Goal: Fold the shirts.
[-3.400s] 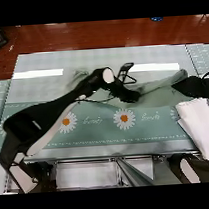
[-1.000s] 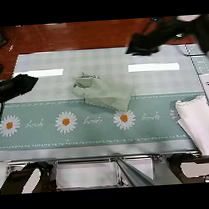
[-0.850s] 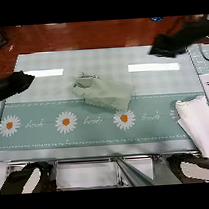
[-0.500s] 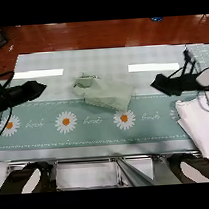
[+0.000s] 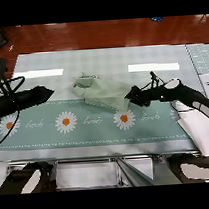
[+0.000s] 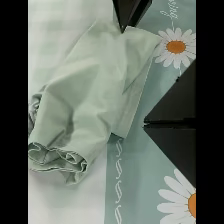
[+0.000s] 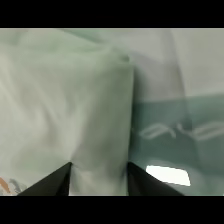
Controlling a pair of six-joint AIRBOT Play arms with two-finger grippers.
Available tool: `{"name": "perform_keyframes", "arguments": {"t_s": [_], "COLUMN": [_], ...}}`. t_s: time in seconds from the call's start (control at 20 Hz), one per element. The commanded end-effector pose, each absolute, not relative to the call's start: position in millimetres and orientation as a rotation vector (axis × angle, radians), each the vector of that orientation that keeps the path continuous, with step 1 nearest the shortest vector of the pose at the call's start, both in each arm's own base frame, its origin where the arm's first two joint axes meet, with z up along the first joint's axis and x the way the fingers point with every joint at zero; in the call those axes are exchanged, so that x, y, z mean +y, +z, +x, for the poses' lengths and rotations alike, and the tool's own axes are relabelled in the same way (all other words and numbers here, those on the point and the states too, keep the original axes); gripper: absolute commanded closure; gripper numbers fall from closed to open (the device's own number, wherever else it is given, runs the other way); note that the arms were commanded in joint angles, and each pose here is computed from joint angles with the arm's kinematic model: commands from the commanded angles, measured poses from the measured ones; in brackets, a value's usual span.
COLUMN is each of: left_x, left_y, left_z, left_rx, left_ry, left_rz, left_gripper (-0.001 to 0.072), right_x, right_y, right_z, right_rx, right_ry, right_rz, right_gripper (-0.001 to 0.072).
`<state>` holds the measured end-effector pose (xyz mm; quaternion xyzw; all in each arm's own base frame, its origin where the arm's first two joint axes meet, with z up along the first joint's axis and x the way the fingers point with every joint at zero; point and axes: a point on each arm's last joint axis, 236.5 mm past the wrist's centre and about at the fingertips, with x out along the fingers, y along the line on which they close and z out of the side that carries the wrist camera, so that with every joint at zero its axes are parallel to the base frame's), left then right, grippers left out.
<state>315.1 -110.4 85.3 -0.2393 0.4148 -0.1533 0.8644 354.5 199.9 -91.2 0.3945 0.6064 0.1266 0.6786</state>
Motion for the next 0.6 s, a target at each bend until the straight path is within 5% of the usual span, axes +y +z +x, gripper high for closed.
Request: {"name": "perform_keyframes", "arguments": {"t_s": [0.0, 0.05, 0.15, 0.55], "left_x": [-111, -111, -111, -110], "left_y": [85, 85, 85, 86], "left_z": [315, 315, 314, 316], "left_rx": [0.868, 0.868, 0.872, 0.863], "left_ry": [-0.322, -0.322, -0.323, -0.320], "left_rz": [-0.501, -0.502, -0.501, -0.501], "left_gripper": [0.0674, 0.0674, 0.0674, 0.0674], "right_x": [232, 241, 260, 275], "right_y": [-103, -103, -90, 127], "right_z": [361, 362, 370, 479], "right_rx": [1.434, 1.453, 1.423, 1.018], "right_ry": [0.370, 0.398, 0.513, 0.690], "right_rz": [0.900, 0.889, 0.807, 0.474], "right_gripper": [0.0314, 0.0376, 0.0690, 0.0688]}}
